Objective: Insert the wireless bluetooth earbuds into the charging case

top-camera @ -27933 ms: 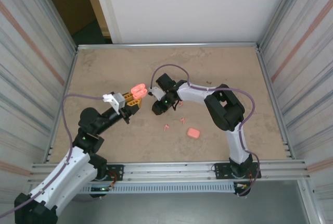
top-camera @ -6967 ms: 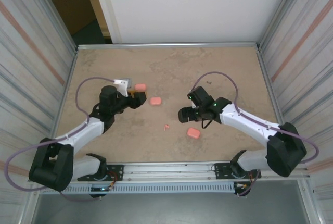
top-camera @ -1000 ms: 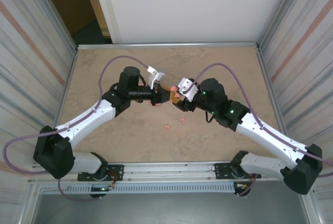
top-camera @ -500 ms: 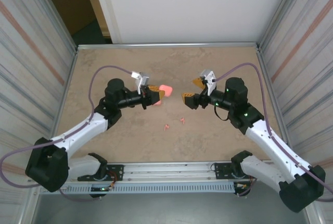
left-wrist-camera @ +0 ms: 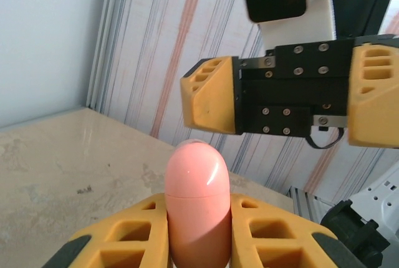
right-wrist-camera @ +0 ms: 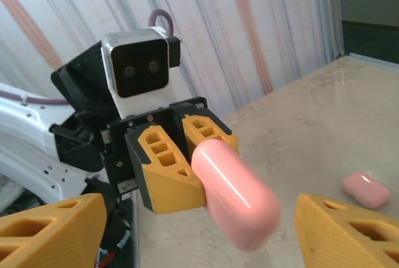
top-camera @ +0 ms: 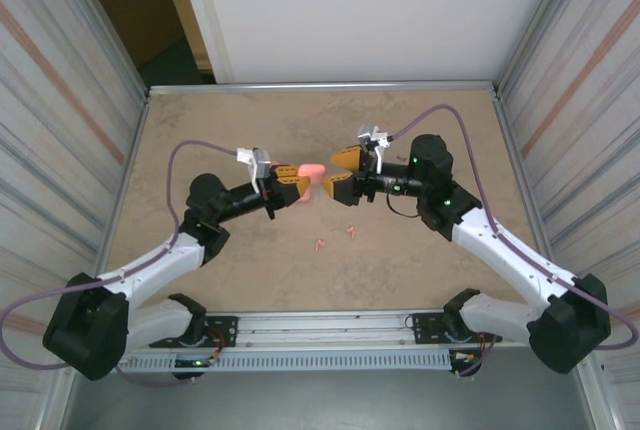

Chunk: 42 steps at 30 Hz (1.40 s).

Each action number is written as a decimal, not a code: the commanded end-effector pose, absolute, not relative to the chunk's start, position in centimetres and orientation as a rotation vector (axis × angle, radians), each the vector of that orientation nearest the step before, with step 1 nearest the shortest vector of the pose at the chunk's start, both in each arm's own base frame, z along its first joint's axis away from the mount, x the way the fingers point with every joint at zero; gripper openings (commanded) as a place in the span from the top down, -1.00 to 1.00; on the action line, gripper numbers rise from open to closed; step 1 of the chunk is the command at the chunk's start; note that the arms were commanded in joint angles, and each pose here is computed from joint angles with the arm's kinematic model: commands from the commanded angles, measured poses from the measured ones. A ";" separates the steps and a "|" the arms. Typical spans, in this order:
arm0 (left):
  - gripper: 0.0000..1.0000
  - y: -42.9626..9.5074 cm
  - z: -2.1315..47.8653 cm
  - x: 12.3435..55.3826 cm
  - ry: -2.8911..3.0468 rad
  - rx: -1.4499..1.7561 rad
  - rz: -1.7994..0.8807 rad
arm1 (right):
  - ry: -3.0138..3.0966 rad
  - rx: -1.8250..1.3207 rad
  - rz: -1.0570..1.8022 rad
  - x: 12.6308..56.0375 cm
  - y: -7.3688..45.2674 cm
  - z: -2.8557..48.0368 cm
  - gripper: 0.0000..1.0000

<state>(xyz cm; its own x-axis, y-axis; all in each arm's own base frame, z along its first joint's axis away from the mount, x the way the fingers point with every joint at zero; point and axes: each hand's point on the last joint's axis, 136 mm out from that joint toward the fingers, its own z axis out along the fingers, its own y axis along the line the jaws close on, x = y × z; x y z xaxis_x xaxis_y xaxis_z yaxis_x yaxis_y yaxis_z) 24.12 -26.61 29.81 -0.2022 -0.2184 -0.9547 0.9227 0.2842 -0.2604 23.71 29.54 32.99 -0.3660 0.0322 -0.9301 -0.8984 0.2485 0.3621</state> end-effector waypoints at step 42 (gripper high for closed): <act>1.00 -26.0 33.2 22.5 1.201 0.732 -1.226 | 1.539 -0.802 1.311 26.1 30.8 34.7 -0.18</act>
<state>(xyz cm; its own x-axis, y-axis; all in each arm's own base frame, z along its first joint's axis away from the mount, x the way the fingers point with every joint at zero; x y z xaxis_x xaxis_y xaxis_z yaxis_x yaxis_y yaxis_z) 23.30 -26.15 31.97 -0.1354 -0.2806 -0.9502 0.9414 0.2625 -0.2116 26.30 30.57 33.35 -0.3750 0.0719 -0.9242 -0.8902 0.2504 0.3807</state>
